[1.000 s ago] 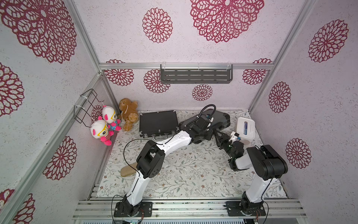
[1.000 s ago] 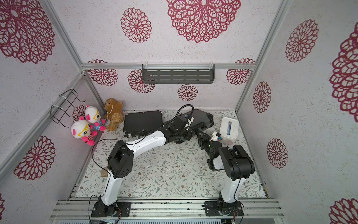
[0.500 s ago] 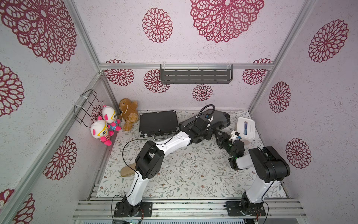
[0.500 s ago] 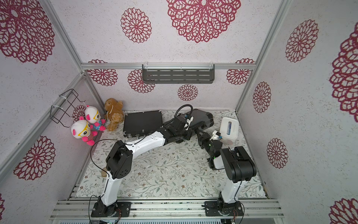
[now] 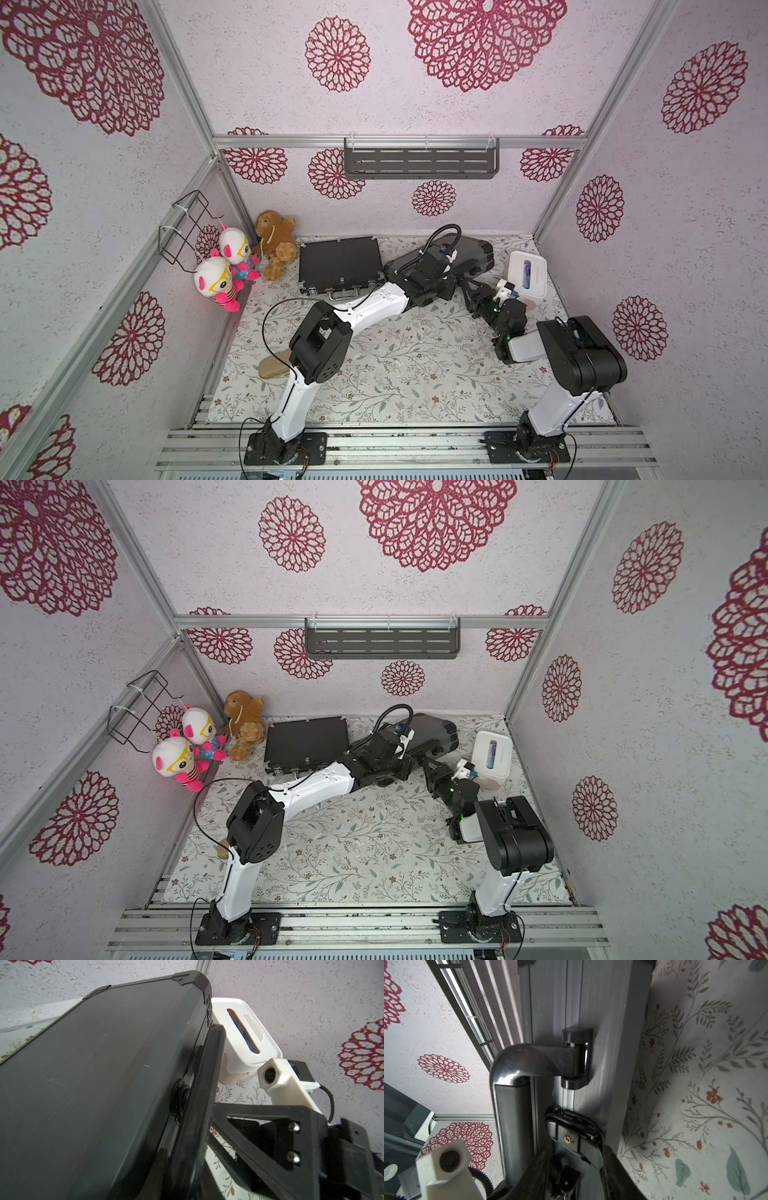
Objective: Open the poker set cases
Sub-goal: Open the fastener on the poker set case.
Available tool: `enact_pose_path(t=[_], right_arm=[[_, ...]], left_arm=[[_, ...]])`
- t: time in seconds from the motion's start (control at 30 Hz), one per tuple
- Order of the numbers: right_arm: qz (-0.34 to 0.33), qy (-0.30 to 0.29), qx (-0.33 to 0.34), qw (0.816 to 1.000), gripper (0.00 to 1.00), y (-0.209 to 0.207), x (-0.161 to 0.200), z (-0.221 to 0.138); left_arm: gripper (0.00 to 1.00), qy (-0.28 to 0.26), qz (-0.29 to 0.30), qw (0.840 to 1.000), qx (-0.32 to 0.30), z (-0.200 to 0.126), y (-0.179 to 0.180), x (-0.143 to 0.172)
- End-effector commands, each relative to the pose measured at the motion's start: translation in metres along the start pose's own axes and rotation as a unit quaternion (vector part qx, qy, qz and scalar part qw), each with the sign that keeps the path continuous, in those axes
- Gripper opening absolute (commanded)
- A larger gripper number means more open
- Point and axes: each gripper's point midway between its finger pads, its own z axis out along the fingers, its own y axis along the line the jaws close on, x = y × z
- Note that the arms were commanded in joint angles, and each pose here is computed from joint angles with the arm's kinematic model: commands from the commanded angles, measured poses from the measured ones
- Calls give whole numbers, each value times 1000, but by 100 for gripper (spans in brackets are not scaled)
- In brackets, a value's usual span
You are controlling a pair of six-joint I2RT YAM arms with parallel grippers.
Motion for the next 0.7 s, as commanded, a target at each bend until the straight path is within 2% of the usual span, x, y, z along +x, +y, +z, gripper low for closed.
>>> enact_pose_path(t=[0.0, 0.2, 0.37, 0.43, 0.5, 0.67], right_arm=[[-60, -6, -205, 977, 42, 130, -2, -20], [-83, -7, -151, 985, 42, 116, -2, -19], [-148, -22, -30, 988, 44, 88, -8, -22], [-180, -36, 26, 983, 48, 78, -14, -30], [-223, -51, 75, 971, 55, 72, -20, -43], [-293, -71, 172, 938, 63, 47, -34, -73]], left_arm=[[0, -52, -40, 997, 35, -13, -20, -31], [0, -49, -39, 998, 29, -11, -17, -25], [0, -49, -40, 997, 34, -12, -19, -21], [0, -48, -39, 997, 38, -11, -20, -18], [0, -46, -34, 997, 45, -12, -26, -13], [0, -38, 1, 998, 47, -15, -38, 11]])
